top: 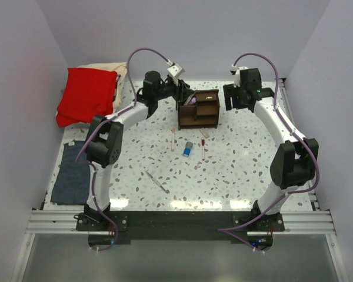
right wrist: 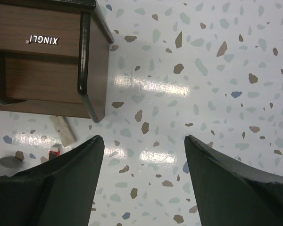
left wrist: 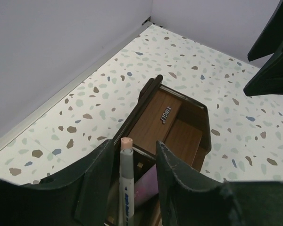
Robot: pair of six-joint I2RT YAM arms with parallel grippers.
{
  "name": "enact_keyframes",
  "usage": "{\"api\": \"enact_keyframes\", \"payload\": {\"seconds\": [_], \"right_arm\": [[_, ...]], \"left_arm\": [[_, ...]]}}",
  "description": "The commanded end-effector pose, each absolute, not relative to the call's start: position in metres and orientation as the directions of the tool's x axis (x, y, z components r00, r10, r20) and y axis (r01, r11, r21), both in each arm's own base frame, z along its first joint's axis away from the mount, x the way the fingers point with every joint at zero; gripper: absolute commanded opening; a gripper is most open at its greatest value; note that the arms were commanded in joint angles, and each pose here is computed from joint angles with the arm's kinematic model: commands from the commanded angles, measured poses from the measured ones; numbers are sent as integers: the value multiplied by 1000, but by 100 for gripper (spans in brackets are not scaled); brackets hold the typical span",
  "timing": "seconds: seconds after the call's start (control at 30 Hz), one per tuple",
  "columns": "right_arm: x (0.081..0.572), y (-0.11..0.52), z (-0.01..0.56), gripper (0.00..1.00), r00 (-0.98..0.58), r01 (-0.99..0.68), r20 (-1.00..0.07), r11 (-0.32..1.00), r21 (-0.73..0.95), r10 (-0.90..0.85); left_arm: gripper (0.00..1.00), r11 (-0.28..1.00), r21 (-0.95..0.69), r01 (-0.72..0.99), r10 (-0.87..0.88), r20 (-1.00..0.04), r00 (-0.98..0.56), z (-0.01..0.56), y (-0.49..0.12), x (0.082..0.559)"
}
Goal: Sort the stationery into containers
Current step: Place the pen in the storage box, then pick up the pen from the center of the board.
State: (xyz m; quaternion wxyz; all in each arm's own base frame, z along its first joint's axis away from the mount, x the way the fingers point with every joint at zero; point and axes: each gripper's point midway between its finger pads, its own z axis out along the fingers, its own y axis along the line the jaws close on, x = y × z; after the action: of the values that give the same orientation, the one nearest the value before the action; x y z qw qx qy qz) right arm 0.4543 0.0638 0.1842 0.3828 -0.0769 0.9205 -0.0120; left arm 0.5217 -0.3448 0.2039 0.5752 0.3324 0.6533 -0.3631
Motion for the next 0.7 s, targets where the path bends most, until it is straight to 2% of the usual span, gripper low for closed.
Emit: {"api": "enact_keyframes", "payload": {"seconds": [0.0,0.07,0.1,0.2,0.27,0.4,0.47,0.57,0.67], "right_arm": [[460,64,208,73,-647,-121,-751,990,-71,-132],[461,64,207,73,-646,-123,-752,990,-67,-131],[462,65,207,73,-646,-126,-752,990,-64,-131],[468,70,203,73,-649,-142,-749,989,-47,-129],[474,77,200,73,-650,-160,-750,987,-27,-126],[483,72,208,73,-651,-77,-758,997,-4,-53],[481,74,216,73,-630,-69,-776,997,15,-32],[482,70,206,74,-648,-41,-762,999,8,-20],[483,67,210,74,-645,-25,-764,1000,4,-13]], "left_arm": [[46,576,13,817,28,-1000,-4,264,-321,512],[48,593,10,805,48,-999,-23,264,-313,499],[48,625,23,780,40,-999,-2,287,-303,492],[52,700,-42,713,78,-988,-134,281,-277,470],[61,728,-80,681,162,-945,-285,251,-261,449],[61,836,-83,542,263,-808,-528,188,-225,430],[61,872,-119,475,276,-683,-677,154,-214,413],[61,912,-112,396,241,-635,-734,128,-204,404],[60,934,-174,310,161,-572,-805,105,-209,398]]}}
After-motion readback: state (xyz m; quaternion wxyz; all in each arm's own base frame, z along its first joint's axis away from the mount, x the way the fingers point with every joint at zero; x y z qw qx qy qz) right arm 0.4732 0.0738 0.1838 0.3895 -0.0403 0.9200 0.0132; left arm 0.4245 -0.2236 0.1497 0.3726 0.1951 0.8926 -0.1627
